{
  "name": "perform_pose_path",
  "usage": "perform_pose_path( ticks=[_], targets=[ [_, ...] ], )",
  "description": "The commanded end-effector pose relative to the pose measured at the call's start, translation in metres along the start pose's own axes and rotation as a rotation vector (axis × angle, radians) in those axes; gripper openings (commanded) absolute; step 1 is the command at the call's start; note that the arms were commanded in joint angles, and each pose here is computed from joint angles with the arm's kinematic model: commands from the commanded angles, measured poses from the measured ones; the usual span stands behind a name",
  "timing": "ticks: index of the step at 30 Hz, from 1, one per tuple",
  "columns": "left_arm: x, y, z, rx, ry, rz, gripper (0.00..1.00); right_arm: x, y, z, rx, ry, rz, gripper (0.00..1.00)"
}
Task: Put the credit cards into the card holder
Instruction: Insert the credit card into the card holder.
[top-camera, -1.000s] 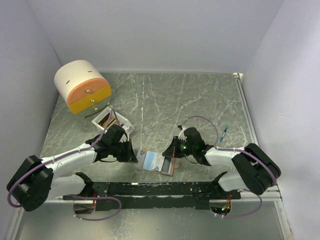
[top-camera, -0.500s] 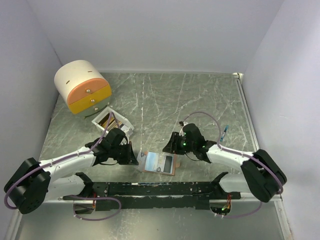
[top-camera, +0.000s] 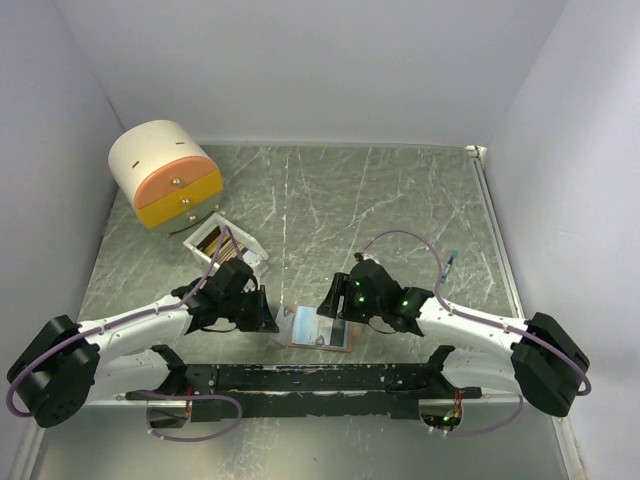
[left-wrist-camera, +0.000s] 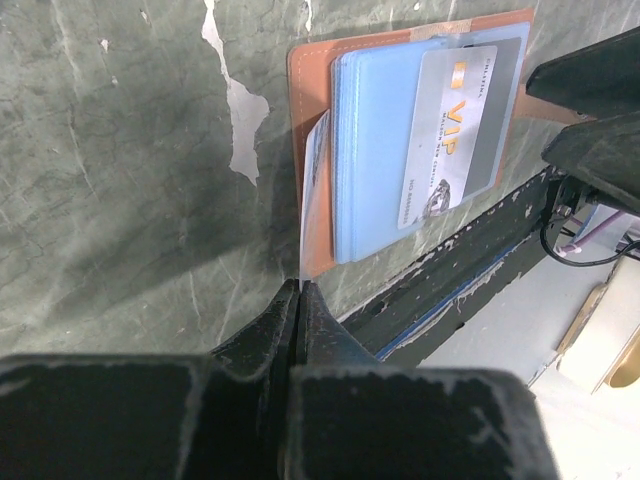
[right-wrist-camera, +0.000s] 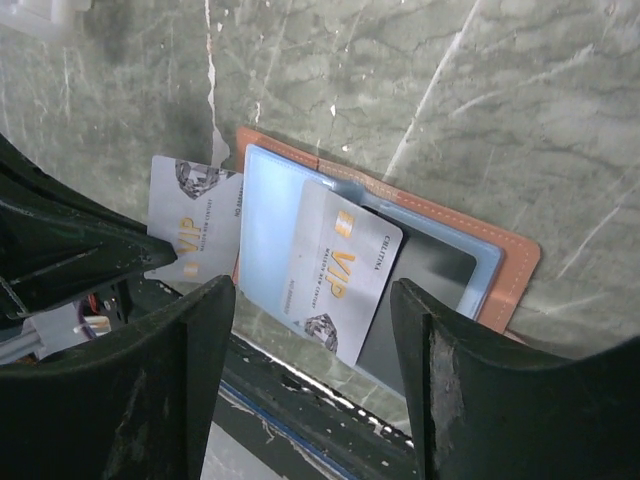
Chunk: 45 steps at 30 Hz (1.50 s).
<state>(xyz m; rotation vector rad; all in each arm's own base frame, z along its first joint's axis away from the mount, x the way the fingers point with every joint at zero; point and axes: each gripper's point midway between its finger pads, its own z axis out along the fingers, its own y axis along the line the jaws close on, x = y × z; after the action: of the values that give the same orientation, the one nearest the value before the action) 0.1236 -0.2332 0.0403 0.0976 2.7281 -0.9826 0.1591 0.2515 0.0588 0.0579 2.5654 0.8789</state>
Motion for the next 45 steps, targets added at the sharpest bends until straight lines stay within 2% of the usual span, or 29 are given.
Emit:
perform_pose_path(
  ticks=[1, 12, 21, 30, 36, 41, 45],
  targets=[
    [0.006, 0.006, 0.001, -0.017, 0.005, 0.004, 0.07, 0.002, -0.002, 0.003, 0.035, -0.051, 0.077, 0.65],
    [0.009, 0.003, 0.001, 0.009, 0.001, 0.004, 0.07, 0.026, 0.004, 0.022, 0.043, -0.017, 0.081, 0.66],
    [0.01, 0.0, 0.001, 0.018, -0.001, 0.003, 0.07, 0.034, 0.024, 0.028, -0.045, -0.007, 0.073, 0.64],
    [0.013, 0.0, 0.001, 0.018, -0.003, -0.002, 0.07, 0.039, 0.029, 0.034, -0.059, 0.012, 0.052, 0.62],
    [0.007, -0.006, -0.004, 0.014, -0.033, -0.004, 0.07, 0.034, 0.013, 0.032, 0.076, 0.017, -0.022, 0.6],
    [-0.01, -0.01, -0.017, -0.004, -0.125, -0.021, 0.07, 0.028, 0.014, 0.02, 0.173, -0.004, -0.057, 0.61],
    [-0.028, -0.003, -0.033, -0.085, -0.226, -0.025, 0.07, 0.033, 0.018, 0.018, 0.235, -0.012, -0.065, 0.63]
  ],
)
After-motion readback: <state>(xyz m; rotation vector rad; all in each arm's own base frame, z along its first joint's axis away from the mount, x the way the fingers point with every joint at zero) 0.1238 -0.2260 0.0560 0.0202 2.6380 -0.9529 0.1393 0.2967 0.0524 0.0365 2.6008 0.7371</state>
